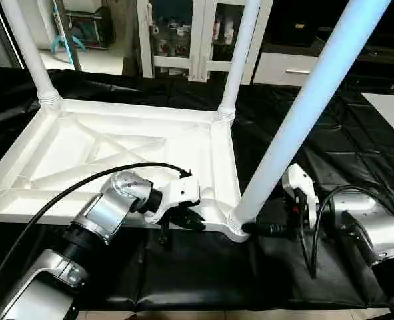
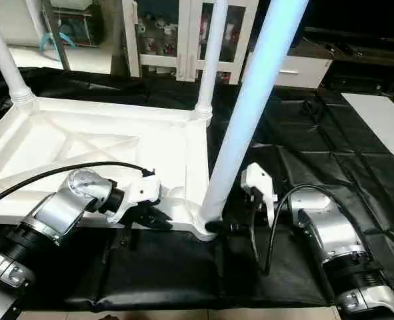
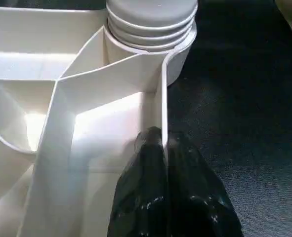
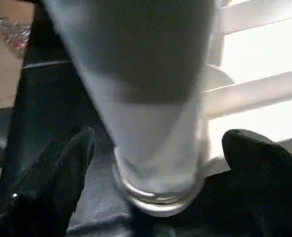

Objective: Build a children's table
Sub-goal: Rotate leg to tighten

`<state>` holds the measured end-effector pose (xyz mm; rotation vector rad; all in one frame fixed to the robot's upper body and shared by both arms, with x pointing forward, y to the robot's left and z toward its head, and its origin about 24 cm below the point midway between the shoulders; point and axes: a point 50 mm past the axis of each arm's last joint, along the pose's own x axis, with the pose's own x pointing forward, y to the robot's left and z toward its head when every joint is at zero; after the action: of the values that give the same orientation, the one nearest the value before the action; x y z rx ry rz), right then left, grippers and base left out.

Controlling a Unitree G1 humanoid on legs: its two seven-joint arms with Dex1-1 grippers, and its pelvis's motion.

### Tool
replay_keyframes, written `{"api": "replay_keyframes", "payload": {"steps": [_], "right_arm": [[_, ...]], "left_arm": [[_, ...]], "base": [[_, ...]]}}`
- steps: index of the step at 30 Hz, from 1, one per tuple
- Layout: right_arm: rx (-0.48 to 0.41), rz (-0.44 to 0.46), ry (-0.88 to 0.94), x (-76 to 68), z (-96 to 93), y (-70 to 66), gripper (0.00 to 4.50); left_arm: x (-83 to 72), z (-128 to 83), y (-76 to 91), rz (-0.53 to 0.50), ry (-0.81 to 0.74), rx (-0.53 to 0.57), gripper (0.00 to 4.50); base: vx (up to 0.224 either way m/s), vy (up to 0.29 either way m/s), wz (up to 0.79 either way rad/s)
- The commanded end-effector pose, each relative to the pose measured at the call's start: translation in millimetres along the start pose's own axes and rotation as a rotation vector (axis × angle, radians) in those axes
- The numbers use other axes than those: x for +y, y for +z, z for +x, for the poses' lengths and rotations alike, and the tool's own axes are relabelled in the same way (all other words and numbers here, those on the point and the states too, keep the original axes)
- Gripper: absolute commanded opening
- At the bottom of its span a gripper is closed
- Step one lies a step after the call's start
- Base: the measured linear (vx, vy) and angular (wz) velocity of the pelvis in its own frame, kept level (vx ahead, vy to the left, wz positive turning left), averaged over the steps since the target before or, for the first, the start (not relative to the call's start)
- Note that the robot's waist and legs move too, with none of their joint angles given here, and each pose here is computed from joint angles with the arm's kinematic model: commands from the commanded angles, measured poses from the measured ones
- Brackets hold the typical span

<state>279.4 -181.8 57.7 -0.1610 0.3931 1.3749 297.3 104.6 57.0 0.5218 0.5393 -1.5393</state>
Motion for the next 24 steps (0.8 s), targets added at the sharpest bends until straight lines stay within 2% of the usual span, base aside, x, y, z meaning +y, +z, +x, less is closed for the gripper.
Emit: {"api": "replay_keyframes", "payload": {"steps": [1,7,9,12,21,24], "right_arm": [[0.030,-0.025,0.014,-0.3,-3.3,1.5,4.09],[0.056,-0.042,0.027,0.5,1.0,-1.2,3.66],[0.071,-0.049,0.031,0.7,1.9,-3.0,3.36],[0.093,-0.064,0.040,0.9,2.7,-5.4,3.23],[0.099,-0.066,0.042,1.7,4.6,-8.2,2.57],[0.077,-0.029,-0.039,-2.7,9.9,-12.4,2.44]], "left_arm": [[-10.4,12.9,-4.7,-0.012,-0.092,0.028,0.00],[-10.3,14.0,-4.3,-0.013,-0.088,0.028,0.00],[-10.3,14.4,-4.2,-0.013,-0.086,0.028,0.00],[-10.4,14.7,-4.7,-0.014,-0.085,0.031,0.00],[-10.8,14.8,-5.7,-0.014,-0.089,0.040,0.00],[-7.8,17.0,-2.5,-0.021,-0.057,0.025,0.00]], "base": [[0.000,0.000,0.00],[0.000,0.000,0.00],[0.000,0.000,0.00],[0.000,0.000,0.00],[0.000,0.000,0.00],[0.000,0.000,0.00]]}}
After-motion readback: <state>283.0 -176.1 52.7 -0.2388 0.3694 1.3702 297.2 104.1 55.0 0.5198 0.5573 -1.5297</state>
